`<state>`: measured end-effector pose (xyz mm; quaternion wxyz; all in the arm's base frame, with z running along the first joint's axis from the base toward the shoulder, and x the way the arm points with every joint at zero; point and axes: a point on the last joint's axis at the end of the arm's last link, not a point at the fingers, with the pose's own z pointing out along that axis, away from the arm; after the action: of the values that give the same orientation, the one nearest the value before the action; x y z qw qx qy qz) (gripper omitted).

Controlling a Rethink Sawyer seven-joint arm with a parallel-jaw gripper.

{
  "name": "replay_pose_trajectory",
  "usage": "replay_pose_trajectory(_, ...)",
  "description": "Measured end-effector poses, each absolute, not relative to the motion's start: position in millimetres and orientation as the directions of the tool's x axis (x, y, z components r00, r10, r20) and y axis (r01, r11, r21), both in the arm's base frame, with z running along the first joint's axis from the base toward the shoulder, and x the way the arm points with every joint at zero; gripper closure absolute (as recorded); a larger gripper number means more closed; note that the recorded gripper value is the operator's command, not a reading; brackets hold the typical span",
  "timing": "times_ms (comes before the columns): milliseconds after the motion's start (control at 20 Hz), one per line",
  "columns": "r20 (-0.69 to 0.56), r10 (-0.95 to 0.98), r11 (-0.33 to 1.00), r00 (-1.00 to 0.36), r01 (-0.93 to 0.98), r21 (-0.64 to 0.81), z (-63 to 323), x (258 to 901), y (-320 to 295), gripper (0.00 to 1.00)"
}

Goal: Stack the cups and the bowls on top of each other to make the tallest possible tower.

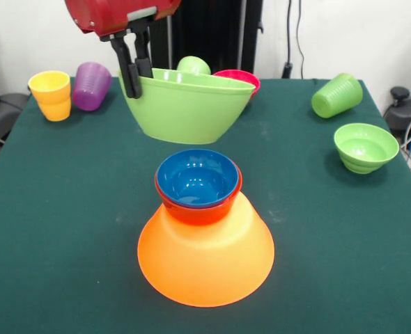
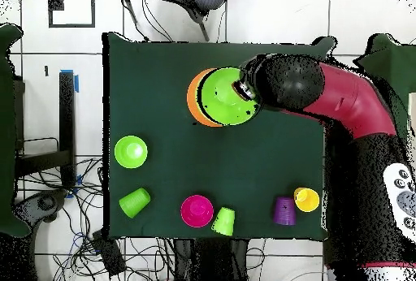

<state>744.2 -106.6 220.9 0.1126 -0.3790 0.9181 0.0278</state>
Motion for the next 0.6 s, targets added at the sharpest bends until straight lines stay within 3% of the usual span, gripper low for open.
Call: replay_pose_trajectory(600,-0.262,-0.68,0.72,-0.684,-0.691,-0.067,208.7,750.8,-112.8,1.0)
